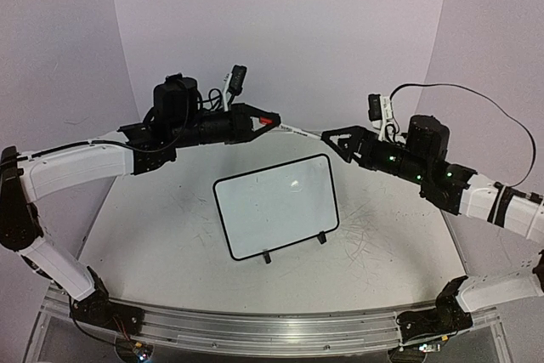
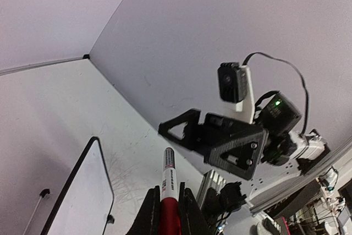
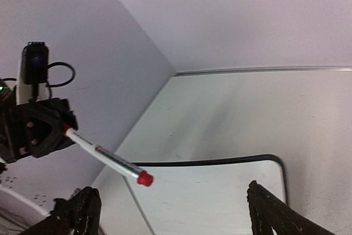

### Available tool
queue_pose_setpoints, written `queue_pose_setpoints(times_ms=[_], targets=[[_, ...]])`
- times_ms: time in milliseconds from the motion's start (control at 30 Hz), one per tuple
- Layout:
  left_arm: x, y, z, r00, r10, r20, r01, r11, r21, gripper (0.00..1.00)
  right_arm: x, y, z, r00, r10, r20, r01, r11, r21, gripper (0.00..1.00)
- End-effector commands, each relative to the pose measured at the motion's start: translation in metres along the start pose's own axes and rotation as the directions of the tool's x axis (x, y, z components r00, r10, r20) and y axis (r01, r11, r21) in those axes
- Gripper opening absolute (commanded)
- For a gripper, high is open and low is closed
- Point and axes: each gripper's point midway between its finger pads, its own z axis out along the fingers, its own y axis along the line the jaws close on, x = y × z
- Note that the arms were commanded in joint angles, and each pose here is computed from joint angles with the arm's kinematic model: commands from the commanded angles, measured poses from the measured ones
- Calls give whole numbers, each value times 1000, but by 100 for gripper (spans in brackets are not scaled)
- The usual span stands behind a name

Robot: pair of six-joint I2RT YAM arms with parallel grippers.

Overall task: Write a sentence on the whiteboard
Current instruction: Pass from the right arm to the left, then open the pen cap from the whiteboard marker.

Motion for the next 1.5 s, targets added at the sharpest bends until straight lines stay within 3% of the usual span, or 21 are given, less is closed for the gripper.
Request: queue_pose_setpoints(times_ms=[0,167,333,500,767,1000,1100,1467], targets=[[-31,-42,-13,993,-18,118,-1,988,152,0,-11,84,-13,983,175,-49,-177,861,-478,93],[-32,-51,-17,986,-83,147,45,968,246,0,-32,93,-16,977,211,24,-168,836,-523,93],[-36,-62,-27,964,-167,206,83,927,365,0,-46,100,-14,960,263,92,-169,810,-561,83],[-35,-66,-23,962,-195,189,101,904,416,0,-51,131,-11,961,248,125,-110,754,-648,72],[-30,-75,-22,960,-216,180,111,878,465,0,-53,137,-10,927,320,197,-101,716,-690,60],[-24,-77,-16,960,-233,155,132,866,482,0,-55,147,1,931,307,196,-85,707,-702,44],[-23,-77,-15,960,-236,153,136,865,483,0,-54,149,4,934,299,194,-81,707,-703,42],[-19,-70,-13,957,-249,151,153,870,468,0,-44,148,16,950,236,205,-55,771,-635,26]])
